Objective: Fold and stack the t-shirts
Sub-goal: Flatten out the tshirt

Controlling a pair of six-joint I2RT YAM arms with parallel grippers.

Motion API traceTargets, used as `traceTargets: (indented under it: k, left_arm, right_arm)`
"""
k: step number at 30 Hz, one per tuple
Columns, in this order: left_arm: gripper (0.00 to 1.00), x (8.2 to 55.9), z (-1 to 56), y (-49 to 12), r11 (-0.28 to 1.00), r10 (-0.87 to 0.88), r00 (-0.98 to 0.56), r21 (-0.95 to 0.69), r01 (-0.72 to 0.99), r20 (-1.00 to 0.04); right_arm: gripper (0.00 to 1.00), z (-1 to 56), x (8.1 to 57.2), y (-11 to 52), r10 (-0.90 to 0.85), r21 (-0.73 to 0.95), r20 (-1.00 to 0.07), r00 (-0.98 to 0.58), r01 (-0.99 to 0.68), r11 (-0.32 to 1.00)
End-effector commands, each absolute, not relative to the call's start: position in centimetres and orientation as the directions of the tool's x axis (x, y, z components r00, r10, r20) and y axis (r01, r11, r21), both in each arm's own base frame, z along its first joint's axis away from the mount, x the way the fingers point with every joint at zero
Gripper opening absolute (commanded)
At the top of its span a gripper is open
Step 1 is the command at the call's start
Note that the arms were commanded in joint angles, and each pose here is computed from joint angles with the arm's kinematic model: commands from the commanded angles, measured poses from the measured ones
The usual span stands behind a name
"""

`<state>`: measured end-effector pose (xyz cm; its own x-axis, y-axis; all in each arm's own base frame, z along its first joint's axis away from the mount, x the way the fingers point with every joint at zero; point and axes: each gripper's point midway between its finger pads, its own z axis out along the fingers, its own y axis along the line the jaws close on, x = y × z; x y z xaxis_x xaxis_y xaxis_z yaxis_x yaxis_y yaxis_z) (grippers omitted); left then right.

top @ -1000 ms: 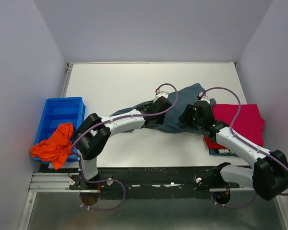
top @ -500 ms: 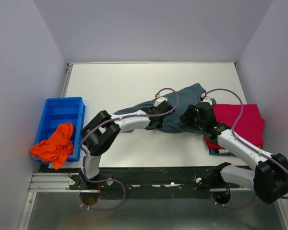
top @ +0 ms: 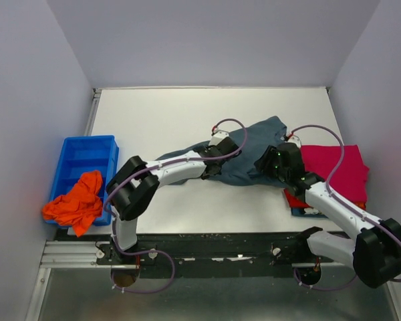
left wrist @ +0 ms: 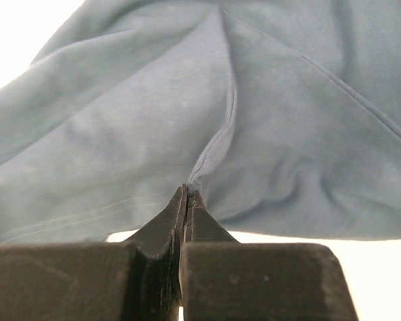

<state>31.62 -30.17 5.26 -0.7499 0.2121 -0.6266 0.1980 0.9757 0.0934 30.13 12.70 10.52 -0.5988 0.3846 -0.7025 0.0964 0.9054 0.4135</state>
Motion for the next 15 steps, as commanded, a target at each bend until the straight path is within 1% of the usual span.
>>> traceTargets:
  k: [1,4,6,9,11,15]
  left_arm:
    - [0.0,31.7,9.9,-26.8,0.979,0.202,-0.706,0.128,0.158,-0.679]
    - [0.0,31.5,10.8,-24.7,0.98,0.194,-0.707,0.159,0.116,-0.68]
    - [0.0,31.5,11.4,-23.0,0.984,0.171,-0.703,0.159,0.083,-0.691]
    - [0.0,31.0,12.0,-20.1,0.987,0.133,-0.698,0.16,0.027,-0.704]
    - [0.0,30.9,12.7,-17.7,0.988,0.083,-0.693,0.148,-0.035,-0.716]
    - [0.0,30.0,13.2,-12.7,0.979,-0.024,-0.669,0.119,-0.167,-0.743]
  right_arm:
    - [0.59,9.3,29.8,11.1,0.413,0.39,-0.684,-0.601,0.177,0.904]
    - [0.61,9.0,29.3,10.2,0.427,0.373,-0.668,-0.609,0.223,0.901]
    - [0.63,9.0,28.6,9.0,0.466,0.345,-0.641,-0.61,0.313,0.885]
    - [0.64,8.4,26.8,6.7,0.507,0.256,-0.601,-0.618,0.452,0.854]
    - [0.65,8.3,25.8,5.4,0.54,0.221,-0.581,-0.609,0.521,0.825]
    - [0.66,8.6,25.0,3.6,0.583,0.228,-0.577,-0.572,0.572,0.788]
